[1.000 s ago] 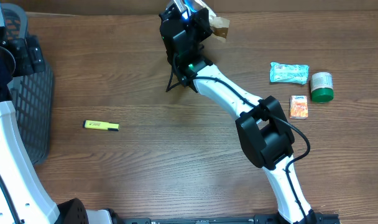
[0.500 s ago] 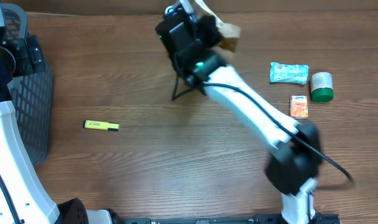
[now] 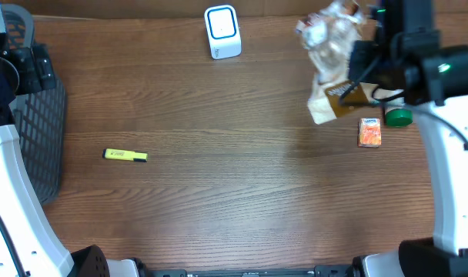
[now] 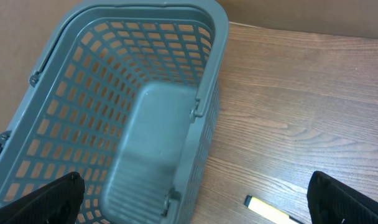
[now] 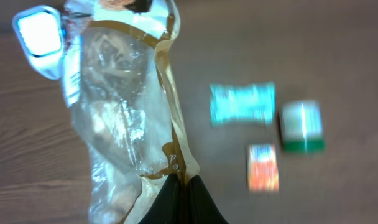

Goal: Scan the item barcode
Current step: 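Carry the clear bag right and set it beside the jar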

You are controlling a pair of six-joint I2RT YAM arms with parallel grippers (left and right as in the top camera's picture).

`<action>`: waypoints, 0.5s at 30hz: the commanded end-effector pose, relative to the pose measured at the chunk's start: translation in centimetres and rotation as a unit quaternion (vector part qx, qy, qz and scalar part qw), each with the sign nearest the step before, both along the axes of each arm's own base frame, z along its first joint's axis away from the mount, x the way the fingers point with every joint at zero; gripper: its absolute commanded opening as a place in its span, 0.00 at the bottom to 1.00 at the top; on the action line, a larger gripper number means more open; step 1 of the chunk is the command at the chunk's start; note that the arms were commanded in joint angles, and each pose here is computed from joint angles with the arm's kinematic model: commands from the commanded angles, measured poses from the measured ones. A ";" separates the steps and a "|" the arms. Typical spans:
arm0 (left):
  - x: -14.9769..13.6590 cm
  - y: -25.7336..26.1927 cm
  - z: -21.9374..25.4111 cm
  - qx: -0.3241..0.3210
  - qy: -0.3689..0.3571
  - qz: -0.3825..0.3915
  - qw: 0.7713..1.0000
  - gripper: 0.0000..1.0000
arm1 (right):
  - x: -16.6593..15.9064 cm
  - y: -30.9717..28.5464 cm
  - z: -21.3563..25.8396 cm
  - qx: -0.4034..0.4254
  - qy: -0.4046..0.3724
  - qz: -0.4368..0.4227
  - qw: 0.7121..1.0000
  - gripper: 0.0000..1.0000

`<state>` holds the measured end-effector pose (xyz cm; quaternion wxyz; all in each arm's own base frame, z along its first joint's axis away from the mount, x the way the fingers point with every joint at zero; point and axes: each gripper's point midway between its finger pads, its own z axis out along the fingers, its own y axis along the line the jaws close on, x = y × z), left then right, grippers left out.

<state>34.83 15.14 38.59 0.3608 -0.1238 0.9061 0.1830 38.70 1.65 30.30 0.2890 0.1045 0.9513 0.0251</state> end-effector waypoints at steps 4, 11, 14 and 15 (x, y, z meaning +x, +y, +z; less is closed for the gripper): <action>0.4 -0.2 -0.1 0.004 0.003 -0.008 1.000 1.00 | -0.6 -7.2 -5.2 0.087 0.069 -0.106 0.988 0.04; 0.4 -0.2 -0.1 0.004 0.003 -0.008 1.000 1.00 | -2.3 -13.4 -14.3 0.108 0.158 -0.193 0.962 0.04; 0.4 -0.2 -0.1 0.004 0.003 -0.008 1.000 1.00 | -3.0 -14.4 -16.3 0.112 0.184 -0.209 0.954 0.04; 0.4 -0.2 -0.1 0.004 0.003 -0.008 1.000 1.00 | -3.1 -14.7 -16.4 0.111 0.185 -0.210 0.954 0.04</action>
